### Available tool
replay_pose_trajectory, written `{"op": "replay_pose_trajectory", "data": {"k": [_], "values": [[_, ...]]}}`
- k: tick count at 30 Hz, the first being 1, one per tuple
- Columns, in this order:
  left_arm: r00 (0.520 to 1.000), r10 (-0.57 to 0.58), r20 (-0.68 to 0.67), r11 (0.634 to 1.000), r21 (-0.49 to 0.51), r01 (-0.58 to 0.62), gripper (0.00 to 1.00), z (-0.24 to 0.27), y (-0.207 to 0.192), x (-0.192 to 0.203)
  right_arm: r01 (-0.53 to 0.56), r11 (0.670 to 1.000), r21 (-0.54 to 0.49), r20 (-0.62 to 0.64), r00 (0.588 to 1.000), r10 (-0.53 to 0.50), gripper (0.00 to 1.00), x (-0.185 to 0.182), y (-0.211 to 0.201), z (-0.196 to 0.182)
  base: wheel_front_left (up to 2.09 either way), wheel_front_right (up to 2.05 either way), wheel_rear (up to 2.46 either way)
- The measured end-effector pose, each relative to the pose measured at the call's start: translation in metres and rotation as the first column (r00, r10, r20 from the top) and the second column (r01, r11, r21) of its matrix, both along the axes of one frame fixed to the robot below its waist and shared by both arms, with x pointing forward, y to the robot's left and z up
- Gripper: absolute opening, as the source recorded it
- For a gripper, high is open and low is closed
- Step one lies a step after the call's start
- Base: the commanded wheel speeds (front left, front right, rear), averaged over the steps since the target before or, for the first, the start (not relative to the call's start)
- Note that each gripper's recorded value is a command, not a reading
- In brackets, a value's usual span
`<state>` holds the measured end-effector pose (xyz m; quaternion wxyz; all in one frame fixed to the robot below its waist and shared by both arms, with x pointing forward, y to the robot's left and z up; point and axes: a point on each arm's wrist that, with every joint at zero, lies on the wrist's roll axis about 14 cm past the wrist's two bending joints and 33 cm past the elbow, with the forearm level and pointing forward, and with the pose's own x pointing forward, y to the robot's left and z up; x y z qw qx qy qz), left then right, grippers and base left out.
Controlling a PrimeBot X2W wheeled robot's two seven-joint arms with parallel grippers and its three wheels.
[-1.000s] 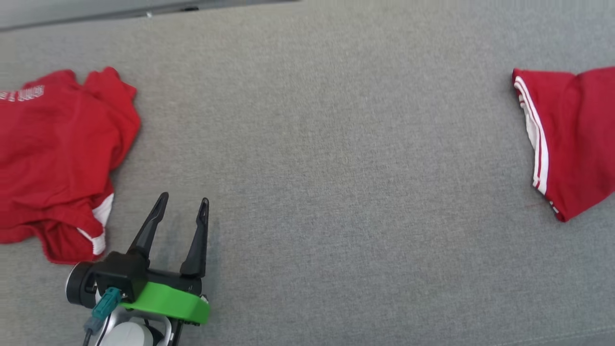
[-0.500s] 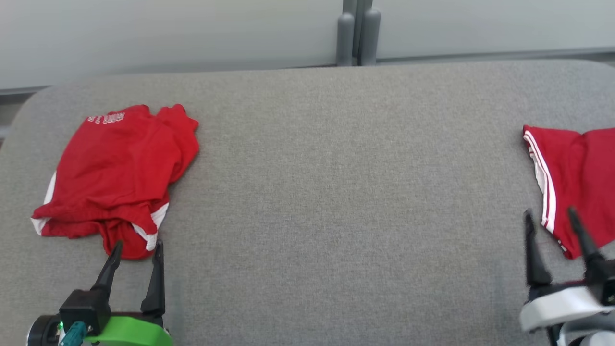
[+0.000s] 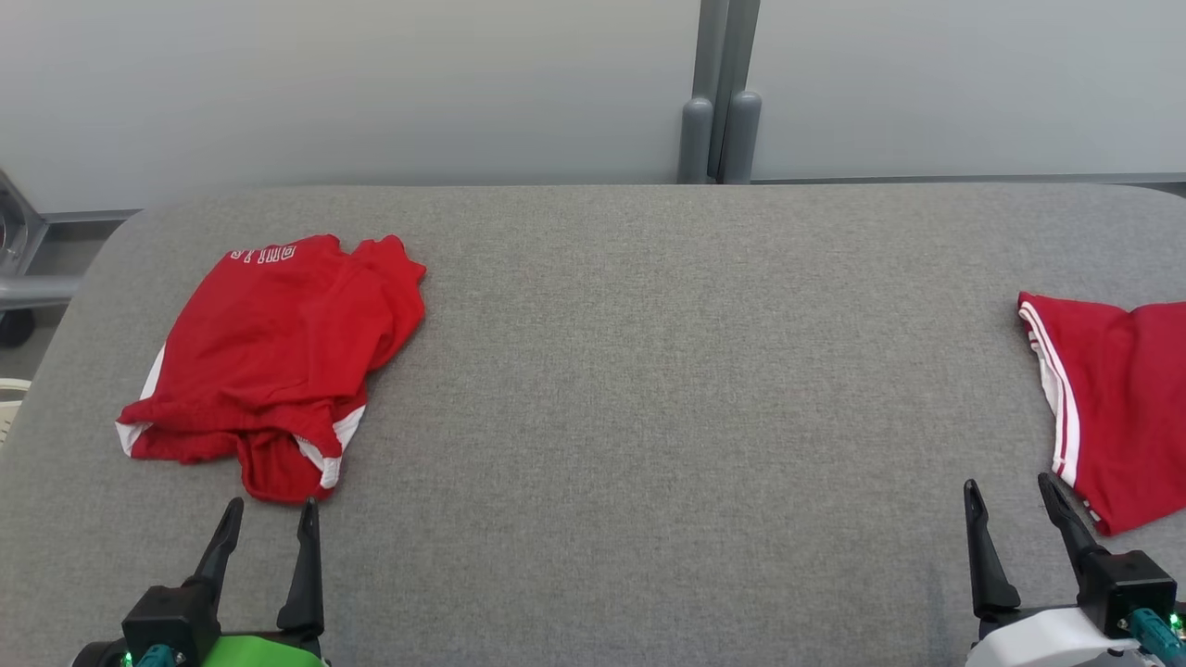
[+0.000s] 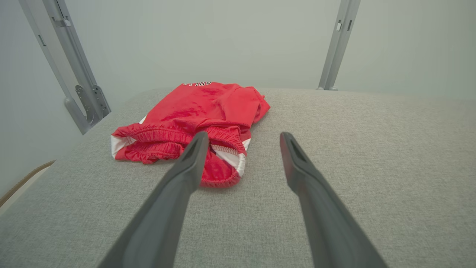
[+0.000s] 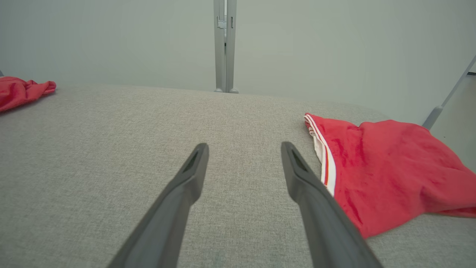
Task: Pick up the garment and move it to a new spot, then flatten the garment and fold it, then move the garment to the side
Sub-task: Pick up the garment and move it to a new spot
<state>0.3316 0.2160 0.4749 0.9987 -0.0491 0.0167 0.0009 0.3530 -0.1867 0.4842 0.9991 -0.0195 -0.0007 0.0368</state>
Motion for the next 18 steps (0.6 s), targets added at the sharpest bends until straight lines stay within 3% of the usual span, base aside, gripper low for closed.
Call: {"op": "replay_pose_trajectory", "data": {"k": [10, 13, 18], "values": [[1.0, 0.01, 0.003, 1.0, -0.004, -0.01, 1.0, 0.0, 0.001, -0.005, -0.068, 0.998, -0.001, 0.023, 0.997, 0.068, 1.0, 0.005, 0.024, 0.007, 0.0, 0.0, 0.0], [0.999, 0.047, 0.011, 0.999, -0.008, -0.046, 1.0, 0.002, 0.01, -0.01, -0.134, 0.991, 0.001, 0.037, 0.99, 0.134, 1.0, 0.013, 0.046, 0.011, 0.0, 0.0, 0.0], [0.986, 0.165, 0.007, 0.986, -0.02, -0.165, 1.0, 0.0, 0.039, -0.036, -0.307, 0.952, -0.004, 0.052, 0.951, 0.306, 1.0, 0.027, 0.103, 0.016, 0.0, 0.0, 0.0]]}}
